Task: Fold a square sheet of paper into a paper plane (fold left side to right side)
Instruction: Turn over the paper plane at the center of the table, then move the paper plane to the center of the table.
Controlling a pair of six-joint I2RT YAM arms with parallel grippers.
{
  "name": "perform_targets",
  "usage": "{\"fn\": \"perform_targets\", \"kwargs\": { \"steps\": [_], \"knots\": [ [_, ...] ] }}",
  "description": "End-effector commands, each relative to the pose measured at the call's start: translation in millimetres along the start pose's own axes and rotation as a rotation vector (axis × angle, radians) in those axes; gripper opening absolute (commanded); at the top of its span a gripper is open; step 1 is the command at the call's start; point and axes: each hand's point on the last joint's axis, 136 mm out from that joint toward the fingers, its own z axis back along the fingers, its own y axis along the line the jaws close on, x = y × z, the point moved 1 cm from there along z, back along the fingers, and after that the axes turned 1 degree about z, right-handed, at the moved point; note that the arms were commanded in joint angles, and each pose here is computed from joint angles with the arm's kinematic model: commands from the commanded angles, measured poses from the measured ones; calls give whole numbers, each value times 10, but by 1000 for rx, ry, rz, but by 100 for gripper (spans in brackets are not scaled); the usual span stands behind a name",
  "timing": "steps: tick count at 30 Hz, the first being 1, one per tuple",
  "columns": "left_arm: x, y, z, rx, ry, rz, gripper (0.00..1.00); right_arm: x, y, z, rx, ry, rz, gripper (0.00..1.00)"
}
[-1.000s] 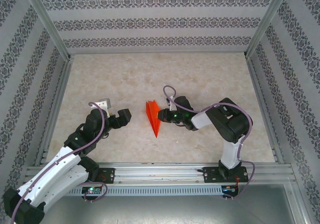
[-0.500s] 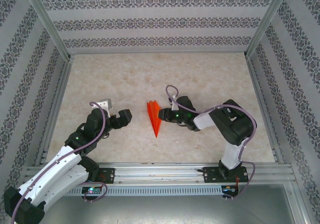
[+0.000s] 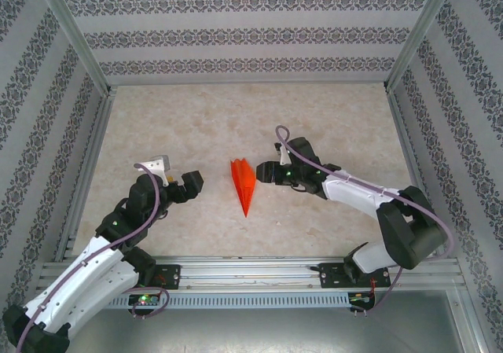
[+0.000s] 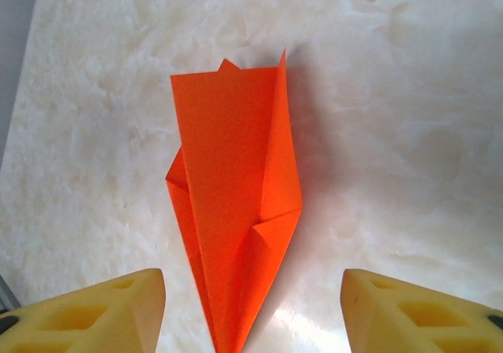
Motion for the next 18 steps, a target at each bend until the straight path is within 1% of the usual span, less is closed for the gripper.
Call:
{"fn": "perform_targets", "kwargs": {
  "steps": [1, 5, 8, 14, 18],
  "knots": [
    [63, 69, 52, 37, -18, -31, 100, -326, -13, 71, -106, 178, 18, 62],
    [37, 84, 41, 37, -15, -32, 100, -406, 179, -54, -134, 257, 46, 63],
    [25, 93, 37, 38, -13, -35, 100, -426, 249, -196, -159, 281, 45, 63],
    [5, 108, 33, 40, -10, -40, 100, -427, 281, -406, -225, 318, 61, 64],
    [-4, 121, 27, 42, -11, -43, 100, -441, 270, -493, -239, 334, 53, 64]
  ]
}}
